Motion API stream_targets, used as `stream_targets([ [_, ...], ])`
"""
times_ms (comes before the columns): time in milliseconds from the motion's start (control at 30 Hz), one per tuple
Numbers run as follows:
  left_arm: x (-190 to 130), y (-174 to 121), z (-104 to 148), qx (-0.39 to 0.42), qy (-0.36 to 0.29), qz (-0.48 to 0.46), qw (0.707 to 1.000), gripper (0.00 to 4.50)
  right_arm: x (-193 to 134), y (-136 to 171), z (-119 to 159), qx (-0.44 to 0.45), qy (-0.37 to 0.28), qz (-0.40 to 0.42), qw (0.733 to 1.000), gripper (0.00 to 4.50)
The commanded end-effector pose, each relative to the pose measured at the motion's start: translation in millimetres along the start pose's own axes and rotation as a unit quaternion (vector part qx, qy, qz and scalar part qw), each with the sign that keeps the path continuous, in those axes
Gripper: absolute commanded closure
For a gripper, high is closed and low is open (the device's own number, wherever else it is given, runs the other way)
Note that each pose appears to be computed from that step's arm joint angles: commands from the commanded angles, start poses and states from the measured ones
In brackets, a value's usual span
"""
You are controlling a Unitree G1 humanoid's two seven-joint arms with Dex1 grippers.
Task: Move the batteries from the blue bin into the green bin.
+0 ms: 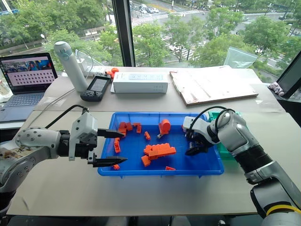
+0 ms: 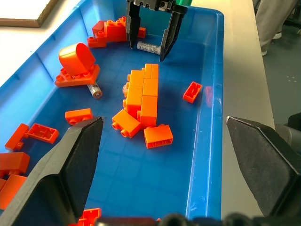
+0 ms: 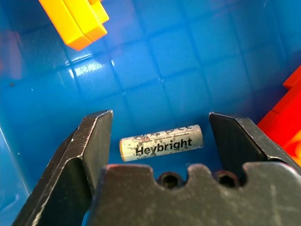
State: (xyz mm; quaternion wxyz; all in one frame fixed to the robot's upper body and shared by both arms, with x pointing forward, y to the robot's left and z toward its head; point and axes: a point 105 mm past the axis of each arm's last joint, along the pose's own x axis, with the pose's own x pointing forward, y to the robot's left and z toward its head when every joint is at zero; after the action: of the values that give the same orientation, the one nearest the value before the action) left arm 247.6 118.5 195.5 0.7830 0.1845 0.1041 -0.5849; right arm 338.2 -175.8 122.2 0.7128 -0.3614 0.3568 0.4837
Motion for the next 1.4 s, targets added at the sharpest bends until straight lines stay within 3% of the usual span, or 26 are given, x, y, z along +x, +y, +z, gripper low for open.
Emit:
stream_targets([
  [33,-2.7,1.4,7.8,0.022,-0.008,0.005,1.000,0.00,-11.0,-2.6,0.3,-0.005,0.002,-0.014,1.000,1.92],
  [233,-0.9,0.1,8.0,0.022,-0.011,0.001,1.000,0.00,-29.6,-3.4,26.5,0.005,-0.063,-0.012,0.998,2.06],
  [500,1.4,0.5,9.0,0.024,-0.014,-0.003,1.000,0.00,-61.4,-6.7,38.9,0.005,-0.096,-0.023,0.995,2.06],
  [633,4.2,0.5,9.4,0.025,-0.018,-0.008,0.999,0.00,-93.8,-27.3,21.8,0.017,-0.071,-0.091,0.993,2.06],
  [700,6.4,0.6,11.0,0.027,-0.024,-0.012,0.999,0.00,-120.3,-45.8,4.8,0.038,-0.050,-0.150,0.987,2.06],
  [833,9.0,0.4,21.4,0.028,-0.059,-0.021,0.998,0.00,-144.0,-61.4,-31.4,0.075,0.001,-0.206,0.976,2.06],
  [967,9.4,4.1,36.1,0.029,-0.098,-0.018,0.995,0.00,-143.6,-64.5,-54.6,0.084,0.037,-0.216,0.972,2.06],
  [1167,6.8,9.9,49.8,0.029,-0.132,-0.005,0.991,0.00,-123.0,-64.1,-65.9,0.091,0.042,-0.205,0.974,2.06],
  [1233,6.1,11.7,50.9,0.029,-0.133,0.002,0.991,0.00,-121.6,-63.8,-63.7,0.087,0.040,-0.205,0.974,1.06],
  [1267,5.7,12.5,50.8,0.028,-0.132,0.005,0.991,0.00,-123.2,-65.4,-61.1,0.079,0.039,-0.210,0.974,0.94],
  [1367,4.9,15.6,44.5,0.024,-0.110,0.014,0.993,0.00,-129.0,-71.5,-48.4,0.059,0.028,-0.228,0.971,0.02],
  [1400,4.9,18.2,35.6,0.026,-0.083,0.024,0.996,0.00,-131.7,-73.4,-37.4,0.051,0.013,-0.231,0.972,0.02],
])
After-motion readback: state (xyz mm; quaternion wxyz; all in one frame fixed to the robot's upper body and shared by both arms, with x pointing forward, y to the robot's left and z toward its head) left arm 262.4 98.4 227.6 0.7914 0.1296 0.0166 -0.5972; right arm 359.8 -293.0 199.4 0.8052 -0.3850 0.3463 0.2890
